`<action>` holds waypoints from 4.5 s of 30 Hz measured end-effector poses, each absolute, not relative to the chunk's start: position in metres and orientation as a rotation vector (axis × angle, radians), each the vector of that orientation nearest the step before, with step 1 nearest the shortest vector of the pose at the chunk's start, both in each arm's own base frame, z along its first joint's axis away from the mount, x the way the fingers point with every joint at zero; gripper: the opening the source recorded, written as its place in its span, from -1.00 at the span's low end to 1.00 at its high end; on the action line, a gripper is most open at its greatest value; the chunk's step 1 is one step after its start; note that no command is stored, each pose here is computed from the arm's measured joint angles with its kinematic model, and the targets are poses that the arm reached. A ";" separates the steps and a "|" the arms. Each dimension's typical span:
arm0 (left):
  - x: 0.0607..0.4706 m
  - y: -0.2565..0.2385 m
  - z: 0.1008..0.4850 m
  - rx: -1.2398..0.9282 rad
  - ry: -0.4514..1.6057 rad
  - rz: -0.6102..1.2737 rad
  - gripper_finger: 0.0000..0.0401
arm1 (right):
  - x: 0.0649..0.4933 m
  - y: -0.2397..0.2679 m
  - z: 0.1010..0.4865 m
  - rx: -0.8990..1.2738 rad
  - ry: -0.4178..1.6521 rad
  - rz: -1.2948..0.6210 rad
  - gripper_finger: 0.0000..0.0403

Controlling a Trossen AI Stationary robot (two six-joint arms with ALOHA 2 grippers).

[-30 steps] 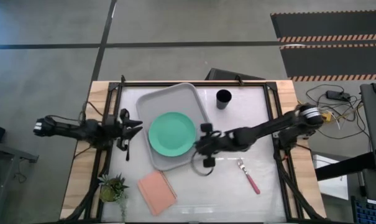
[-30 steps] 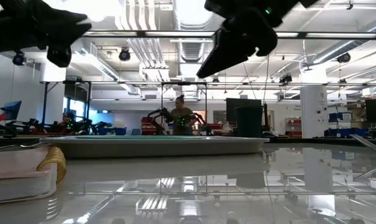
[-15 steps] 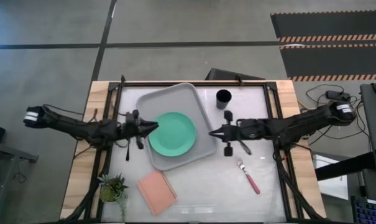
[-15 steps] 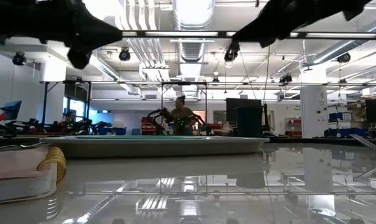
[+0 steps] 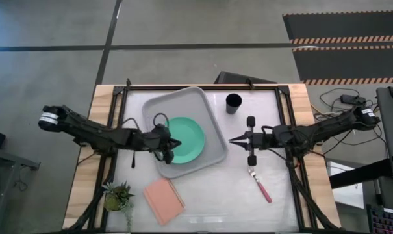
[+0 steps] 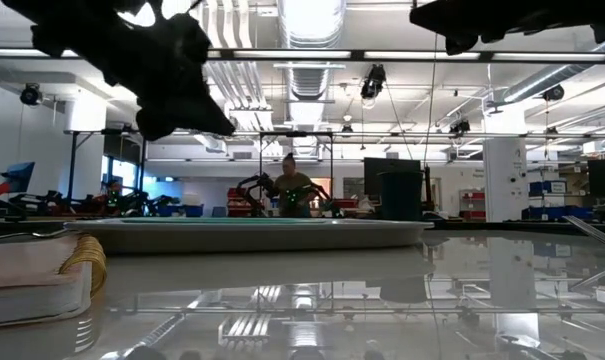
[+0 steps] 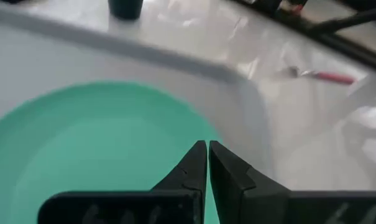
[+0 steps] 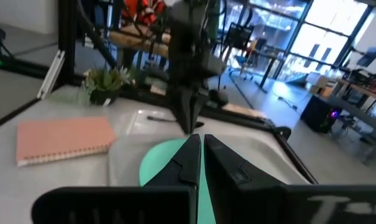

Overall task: Pick and place plate/cup/fork/spoon on tray
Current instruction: Put the green plate on the gray serving tray, then put the black cup on the top left of the gray serving tray

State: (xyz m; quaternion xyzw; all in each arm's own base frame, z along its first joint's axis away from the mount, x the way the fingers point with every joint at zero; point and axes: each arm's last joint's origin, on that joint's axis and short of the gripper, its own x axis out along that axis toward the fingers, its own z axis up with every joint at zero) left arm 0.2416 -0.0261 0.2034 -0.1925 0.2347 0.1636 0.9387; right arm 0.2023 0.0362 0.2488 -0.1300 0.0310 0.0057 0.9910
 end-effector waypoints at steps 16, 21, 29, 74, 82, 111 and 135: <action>0.293 0.006 0.160 -0.408 0.656 0.507 -1.00 | 0.197 0.035 0.241 -0.260 0.079 0.004 -0.96; 0.296 0.009 0.155 -0.427 0.696 0.542 -1.00 | 0.197 0.035 0.240 -0.249 0.080 0.001 -0.96; 0.298 0.010 0.141 -0.443 0.749 0.595 -1.00 | 0.198 0.034 0.240 -0.253 0.087 -0.025 -0.96; 0.319 0.009 0.212 -0.227 0.542 0.398 -1.00 | 0.199 0.023 0.237 -0.056 0.247 -0.271 -0.96; 0.291 0.009 0.278 0.050 0.324 0.312 -1.00 | 0.209 -0.008 0.263 0.104 0.555 -0.479 -0.96; 0.180 0.009 0.291 0.126 0.061 0.328 -1.00 | 0.308 -0.118 0.275 0.330 1.091 -0.825 -0.96; 0.159 0.009 0.287 0.109 0.003 0.330 -1.00 | 0.313 -0.164 0.248 0.489 1.189 -0.833 -0.14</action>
